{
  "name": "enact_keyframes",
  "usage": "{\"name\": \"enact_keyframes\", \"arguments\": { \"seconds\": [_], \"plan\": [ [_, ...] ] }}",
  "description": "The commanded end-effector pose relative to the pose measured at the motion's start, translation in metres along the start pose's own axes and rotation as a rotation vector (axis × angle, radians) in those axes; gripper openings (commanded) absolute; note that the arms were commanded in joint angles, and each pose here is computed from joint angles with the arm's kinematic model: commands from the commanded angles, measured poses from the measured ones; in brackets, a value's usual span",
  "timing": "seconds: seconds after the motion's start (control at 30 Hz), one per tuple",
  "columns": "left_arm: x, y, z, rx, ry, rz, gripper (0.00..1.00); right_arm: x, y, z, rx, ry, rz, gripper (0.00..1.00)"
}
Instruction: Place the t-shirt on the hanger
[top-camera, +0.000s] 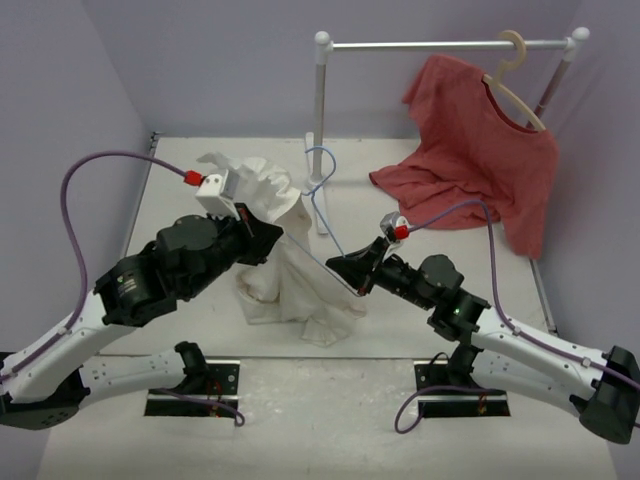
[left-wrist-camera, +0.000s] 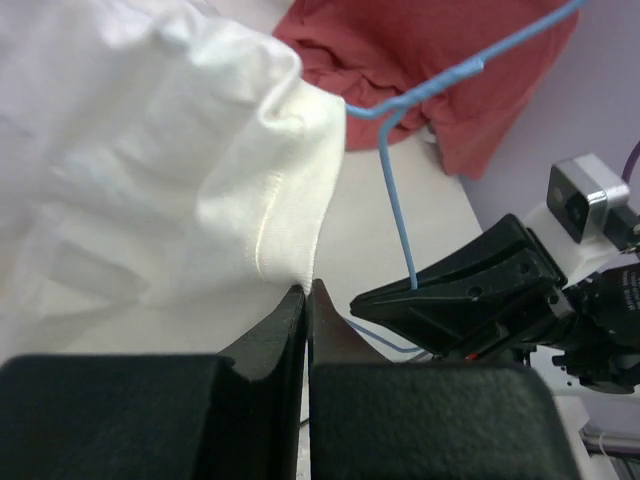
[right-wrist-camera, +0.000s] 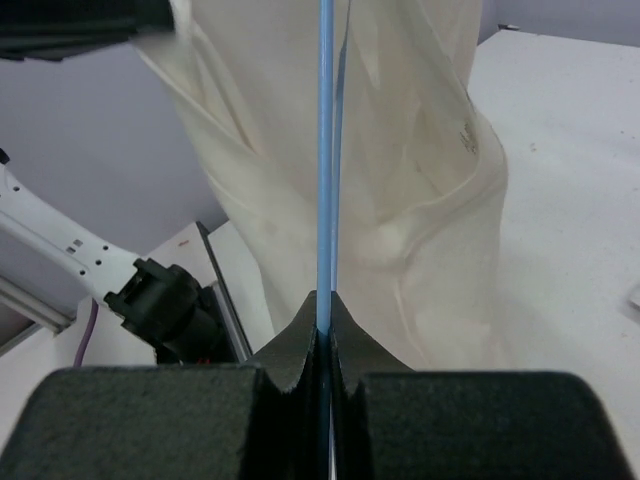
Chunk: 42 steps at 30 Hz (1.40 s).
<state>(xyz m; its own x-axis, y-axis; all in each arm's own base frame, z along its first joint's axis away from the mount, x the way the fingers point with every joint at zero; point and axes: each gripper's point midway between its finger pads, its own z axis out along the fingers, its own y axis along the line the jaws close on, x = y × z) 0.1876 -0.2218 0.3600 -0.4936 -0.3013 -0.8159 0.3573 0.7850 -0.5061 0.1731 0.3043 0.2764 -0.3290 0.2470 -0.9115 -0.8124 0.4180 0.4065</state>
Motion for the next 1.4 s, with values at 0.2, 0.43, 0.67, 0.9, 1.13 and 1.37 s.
{"name": "enact_keyframes", "arguments": {
  "seconds": [0.2, 0.43, 0.67, 0.9, 1.13, 1.37],
  "plan": [
    [-0.014, -0.004, -0.006, -0.034, 0.092, 0.254, 0.00, -0.052, 0.050, -0.014, -0.244, -0.222, -0.051, 0.00],
    [0.036, -0.028, 0.020, 0.123, 0.279, 0.357, 0.00, -0.063, 0.054, -0.004, -0.248, -0.238, -0.042, 0.00],
    [-0.007, -0.004, -0.006, 0.005, 0.105, 0.313, 0.47, -0.069, 0.032, -0.007, -0.137, -0.272, -0.047, 0.00],
    [-0.071, 0.012, -0.048, -0.097, -0.098, 0.245, 0.98, -0.065, 0.020, -0.019, -0.118, -0.272, -0.090, 0.00],
    [-0.115, 0.029, -0.047, -0.237, -0.273, 0.511, 1.00, -0.046, 0.012, -0.027, -0.096, -0.129, -0.146, 0.00],
    [-0.092, -0.038, -0.030, 0.205, -0.308, 0.992, 1.00, -0.029, 0.017, -0.063, -0.153, 0.019, -0.164, 0.00]
  ]
}}
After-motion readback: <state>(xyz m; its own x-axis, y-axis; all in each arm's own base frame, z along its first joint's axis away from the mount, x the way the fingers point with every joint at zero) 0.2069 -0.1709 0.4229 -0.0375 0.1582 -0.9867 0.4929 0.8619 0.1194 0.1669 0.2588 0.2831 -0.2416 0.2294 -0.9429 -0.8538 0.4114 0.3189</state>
